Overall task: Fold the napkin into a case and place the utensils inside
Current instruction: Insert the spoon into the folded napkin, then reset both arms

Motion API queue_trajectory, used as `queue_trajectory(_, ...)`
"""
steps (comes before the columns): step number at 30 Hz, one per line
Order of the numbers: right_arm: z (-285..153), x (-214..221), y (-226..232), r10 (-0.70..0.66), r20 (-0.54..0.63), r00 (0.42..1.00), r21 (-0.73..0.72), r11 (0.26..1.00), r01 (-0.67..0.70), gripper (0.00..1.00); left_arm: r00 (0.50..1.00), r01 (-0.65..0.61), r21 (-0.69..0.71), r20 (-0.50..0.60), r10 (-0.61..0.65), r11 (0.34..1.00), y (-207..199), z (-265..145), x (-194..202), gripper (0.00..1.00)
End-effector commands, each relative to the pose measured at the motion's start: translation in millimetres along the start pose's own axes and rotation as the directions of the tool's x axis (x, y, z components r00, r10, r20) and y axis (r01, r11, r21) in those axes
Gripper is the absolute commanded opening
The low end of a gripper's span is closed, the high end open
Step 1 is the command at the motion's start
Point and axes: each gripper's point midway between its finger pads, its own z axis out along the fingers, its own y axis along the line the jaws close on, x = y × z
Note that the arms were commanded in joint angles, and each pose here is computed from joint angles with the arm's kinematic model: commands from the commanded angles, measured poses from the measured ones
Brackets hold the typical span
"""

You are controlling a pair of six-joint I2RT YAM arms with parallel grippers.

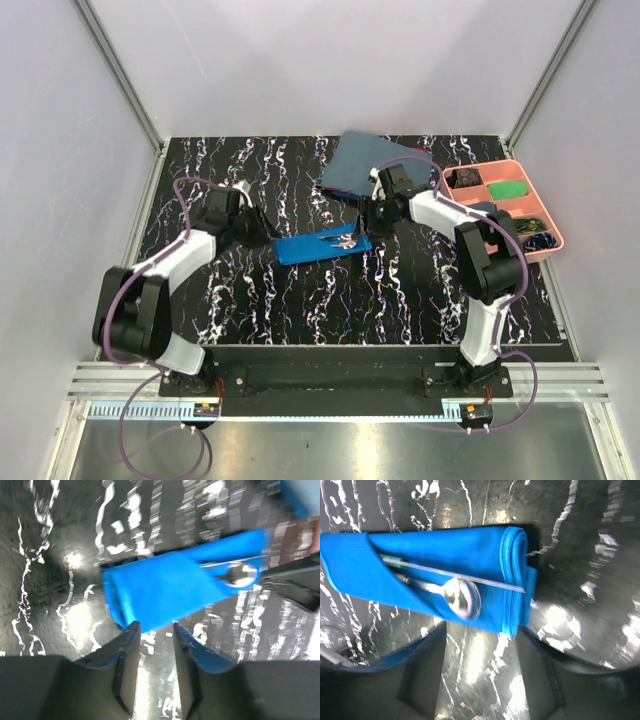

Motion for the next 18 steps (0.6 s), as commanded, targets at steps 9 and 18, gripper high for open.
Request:
queue_trajectory(9, -123.9, 2.0, 8.8, -0.010, 0.246, 0.969, 0.137, 0.990, -0.025, 1.00, 0.895, -0.423, 0.244, 0.262, 0.361, 0.873, -129.9, -102.1, 57.5, 0.42)
queue_trajectory(18, -138.5, 37.8, 37.9, 0.056, 0.387, 0.920, -0.148, 0.989, 0.001, 1.00, 0.877, -0.472, 0.393, 0.302, 0.375, 0.789, -170.8, -133.7, 108.0, 0.44)
